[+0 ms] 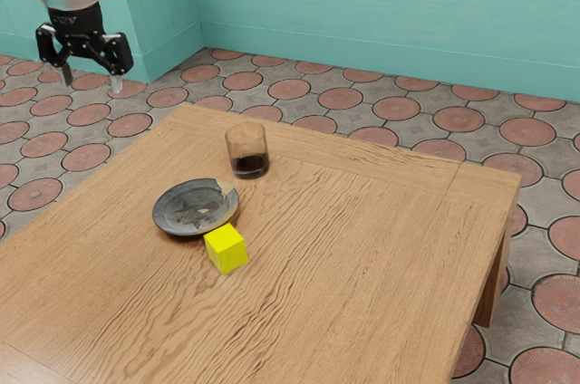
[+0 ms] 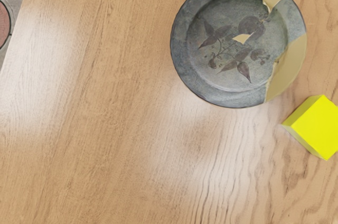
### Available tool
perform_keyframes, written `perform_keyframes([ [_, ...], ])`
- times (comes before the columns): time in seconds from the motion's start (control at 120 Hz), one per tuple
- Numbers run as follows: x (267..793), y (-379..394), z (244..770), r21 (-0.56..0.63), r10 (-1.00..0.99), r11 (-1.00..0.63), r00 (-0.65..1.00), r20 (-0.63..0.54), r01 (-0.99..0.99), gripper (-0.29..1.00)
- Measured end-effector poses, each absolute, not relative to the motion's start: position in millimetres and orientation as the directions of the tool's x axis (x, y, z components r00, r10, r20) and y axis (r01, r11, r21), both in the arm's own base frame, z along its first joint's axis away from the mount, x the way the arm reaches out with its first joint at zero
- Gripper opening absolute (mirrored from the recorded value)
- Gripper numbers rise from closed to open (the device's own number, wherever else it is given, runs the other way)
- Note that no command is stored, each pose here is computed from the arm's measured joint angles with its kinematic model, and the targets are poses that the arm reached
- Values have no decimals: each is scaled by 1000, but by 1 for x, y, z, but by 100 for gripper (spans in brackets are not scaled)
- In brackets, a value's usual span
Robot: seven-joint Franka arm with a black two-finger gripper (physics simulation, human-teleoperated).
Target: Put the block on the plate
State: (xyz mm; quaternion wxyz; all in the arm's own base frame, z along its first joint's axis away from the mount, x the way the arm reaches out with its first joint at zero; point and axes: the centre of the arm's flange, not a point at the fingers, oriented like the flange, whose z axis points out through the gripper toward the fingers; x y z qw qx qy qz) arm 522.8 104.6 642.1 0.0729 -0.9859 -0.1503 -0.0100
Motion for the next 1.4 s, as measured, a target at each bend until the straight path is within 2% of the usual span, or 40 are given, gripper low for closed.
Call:
perform_keyframes([
  [0.217,530,78,636,-147,286,-946,957,43,289,70],
  [0.408,537,43,535,-157,240,-961,969,-55,229,70],
  [0.692,522,-41,432,-70,224,-974,965,-138,216,70],
  [0.85,533,-71,391,-62,241,-970,963,-123,235,70],
  [1.05,550,-38,356,-70,318,-948,942,-111,312,70],
  [1.4,560,-39,320,-70,179,-983,977,-115,172,70],
])
